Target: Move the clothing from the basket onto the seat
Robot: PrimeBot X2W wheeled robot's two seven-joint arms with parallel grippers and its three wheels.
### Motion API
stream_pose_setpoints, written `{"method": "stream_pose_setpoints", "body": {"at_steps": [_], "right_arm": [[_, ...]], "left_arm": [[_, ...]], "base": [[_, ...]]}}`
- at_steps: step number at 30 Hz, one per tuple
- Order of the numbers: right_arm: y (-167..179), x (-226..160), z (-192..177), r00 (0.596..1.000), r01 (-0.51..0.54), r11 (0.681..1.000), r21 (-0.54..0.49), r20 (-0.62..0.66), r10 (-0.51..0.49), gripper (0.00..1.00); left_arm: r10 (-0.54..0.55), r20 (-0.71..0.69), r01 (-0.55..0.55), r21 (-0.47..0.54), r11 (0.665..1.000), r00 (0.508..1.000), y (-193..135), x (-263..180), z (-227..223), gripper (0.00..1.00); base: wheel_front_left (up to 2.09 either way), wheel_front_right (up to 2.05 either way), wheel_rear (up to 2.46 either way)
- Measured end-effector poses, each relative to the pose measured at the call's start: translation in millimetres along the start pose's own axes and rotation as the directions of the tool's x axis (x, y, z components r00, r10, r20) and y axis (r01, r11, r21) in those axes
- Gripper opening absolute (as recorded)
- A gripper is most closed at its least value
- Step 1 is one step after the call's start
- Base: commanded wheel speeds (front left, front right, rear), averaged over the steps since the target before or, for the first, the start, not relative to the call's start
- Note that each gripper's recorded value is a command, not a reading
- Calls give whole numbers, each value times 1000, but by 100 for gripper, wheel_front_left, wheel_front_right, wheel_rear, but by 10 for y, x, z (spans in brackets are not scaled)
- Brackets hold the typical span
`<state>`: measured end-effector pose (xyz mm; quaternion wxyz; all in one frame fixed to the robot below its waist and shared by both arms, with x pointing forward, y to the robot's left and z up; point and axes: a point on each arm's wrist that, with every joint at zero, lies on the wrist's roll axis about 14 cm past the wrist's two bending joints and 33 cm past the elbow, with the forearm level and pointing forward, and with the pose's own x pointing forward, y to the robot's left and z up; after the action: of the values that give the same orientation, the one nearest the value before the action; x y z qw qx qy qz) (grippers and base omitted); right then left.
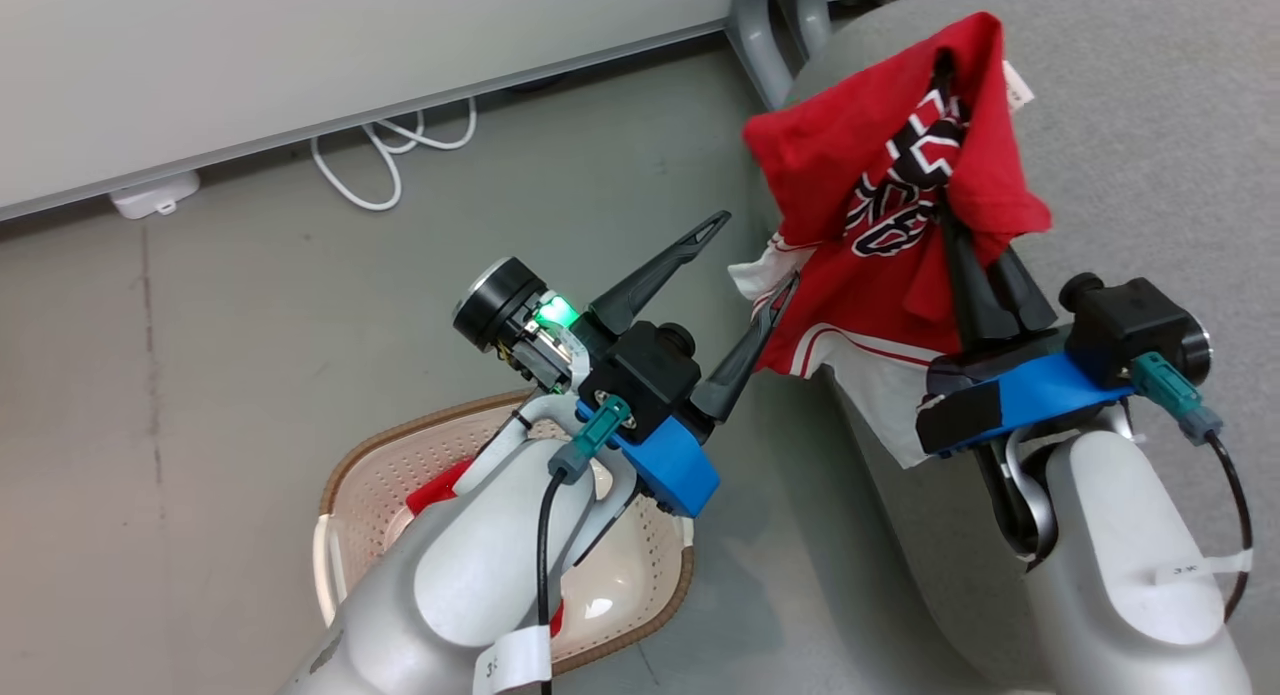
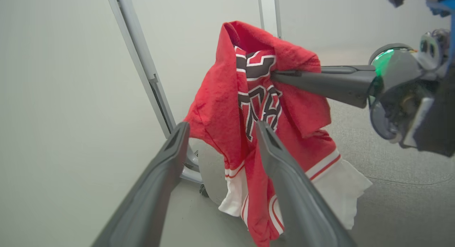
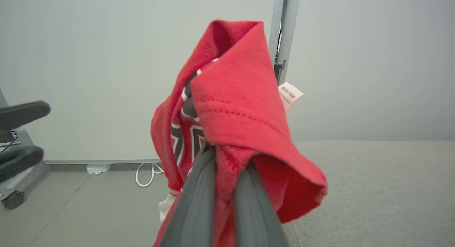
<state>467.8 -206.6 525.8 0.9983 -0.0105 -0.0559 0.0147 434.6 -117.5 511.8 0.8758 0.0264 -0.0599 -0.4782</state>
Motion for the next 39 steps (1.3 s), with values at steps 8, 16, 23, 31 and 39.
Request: {"method": "stream_pose_setpoints", "body": {"at_steps": [8, 16, 23, 31, 39], "right_arm": [[-474, -245, 20, 991, 136, 990, -36, 2, -136, 0], [-813, -476, 36, 972, 236, 969, -72, -1, -237, 0], [-940, -635, 21, 960, 277, 957, -89, -8, -279, 0], [-989, -705, -48, 953, 299, 951, -77, -26, -301, 0], [-1079, -464, 89, 949, 314, 947, -74, 35, -312, 0]], "left_arm": [[-85, -3, 85, -24, 996, 996, -252, 131, -81, 100], [-151, -1, 151, -42, 988, 988, -462, 219, -133, 100], [-198, -2, 197, -59, 979, 980, -631, 229, -159, 100], [-200, -3, 200, -74, 977, 980, -631, 241, -197, 100], [-182, 5, 182, -75, 980, 983, -450, 298, -292, 100]], "base": [[0, 0, 0], [0, 0, 0], [0, 0, 0], [0, 0, 0], [0, 0, 0]]}}
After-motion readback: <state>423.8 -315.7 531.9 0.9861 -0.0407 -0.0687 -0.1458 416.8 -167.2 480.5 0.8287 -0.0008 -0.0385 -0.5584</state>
